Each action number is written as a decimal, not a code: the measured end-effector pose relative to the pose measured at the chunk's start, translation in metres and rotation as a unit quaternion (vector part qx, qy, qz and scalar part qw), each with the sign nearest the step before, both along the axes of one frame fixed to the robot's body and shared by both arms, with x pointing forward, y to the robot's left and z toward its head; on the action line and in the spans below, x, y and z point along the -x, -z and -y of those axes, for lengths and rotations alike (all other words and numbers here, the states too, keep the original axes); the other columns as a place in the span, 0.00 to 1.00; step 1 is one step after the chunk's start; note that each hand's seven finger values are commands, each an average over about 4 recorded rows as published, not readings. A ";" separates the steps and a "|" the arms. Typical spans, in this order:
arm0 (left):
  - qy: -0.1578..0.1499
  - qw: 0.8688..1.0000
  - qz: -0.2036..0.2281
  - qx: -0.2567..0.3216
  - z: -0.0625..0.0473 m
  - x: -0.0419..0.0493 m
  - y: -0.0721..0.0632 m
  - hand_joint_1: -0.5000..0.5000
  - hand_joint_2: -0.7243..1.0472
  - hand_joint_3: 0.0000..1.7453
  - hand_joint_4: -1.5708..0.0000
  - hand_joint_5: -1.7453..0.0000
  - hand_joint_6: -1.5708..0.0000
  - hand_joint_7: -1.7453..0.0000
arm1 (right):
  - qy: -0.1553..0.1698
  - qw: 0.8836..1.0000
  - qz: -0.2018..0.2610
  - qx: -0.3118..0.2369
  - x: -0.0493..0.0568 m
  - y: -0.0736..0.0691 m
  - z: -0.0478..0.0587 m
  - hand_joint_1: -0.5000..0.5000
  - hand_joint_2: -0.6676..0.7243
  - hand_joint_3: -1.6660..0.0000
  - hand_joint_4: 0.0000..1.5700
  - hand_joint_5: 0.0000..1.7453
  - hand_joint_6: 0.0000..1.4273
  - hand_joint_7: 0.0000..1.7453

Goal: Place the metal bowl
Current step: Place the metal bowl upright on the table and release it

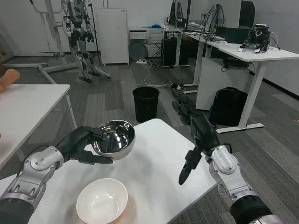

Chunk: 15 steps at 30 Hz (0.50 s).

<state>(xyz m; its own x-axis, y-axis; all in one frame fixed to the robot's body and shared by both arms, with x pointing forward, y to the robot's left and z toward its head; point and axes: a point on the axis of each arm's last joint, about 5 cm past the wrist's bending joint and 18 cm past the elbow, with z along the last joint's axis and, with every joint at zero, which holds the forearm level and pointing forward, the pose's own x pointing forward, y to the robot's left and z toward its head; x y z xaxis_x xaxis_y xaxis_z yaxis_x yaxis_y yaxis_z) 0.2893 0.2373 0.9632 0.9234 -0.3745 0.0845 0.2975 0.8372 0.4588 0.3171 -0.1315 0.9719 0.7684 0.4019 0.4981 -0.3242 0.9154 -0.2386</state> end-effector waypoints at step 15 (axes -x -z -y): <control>0.014 1.000 -0.001 0.007 0.009 -0.0021 0.006 0.16 0.91 0.15 0.69 0.12 0.17 0.04 | -0.003 1.000 0.000 0.001 0.000 0.004 -0.001 0.04 0.95 1.00 0.00 0.00 0.00 0.00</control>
<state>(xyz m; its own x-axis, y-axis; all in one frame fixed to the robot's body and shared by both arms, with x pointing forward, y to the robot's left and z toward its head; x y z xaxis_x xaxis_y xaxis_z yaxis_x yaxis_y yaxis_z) 0.2914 0.2278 0.9576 0.9124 -0.3998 0.0877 0.3226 0.8343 0.4471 0.3166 -0.1301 0.9679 0.7665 0.4070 0.4967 -0.3295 0.9132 -0.2398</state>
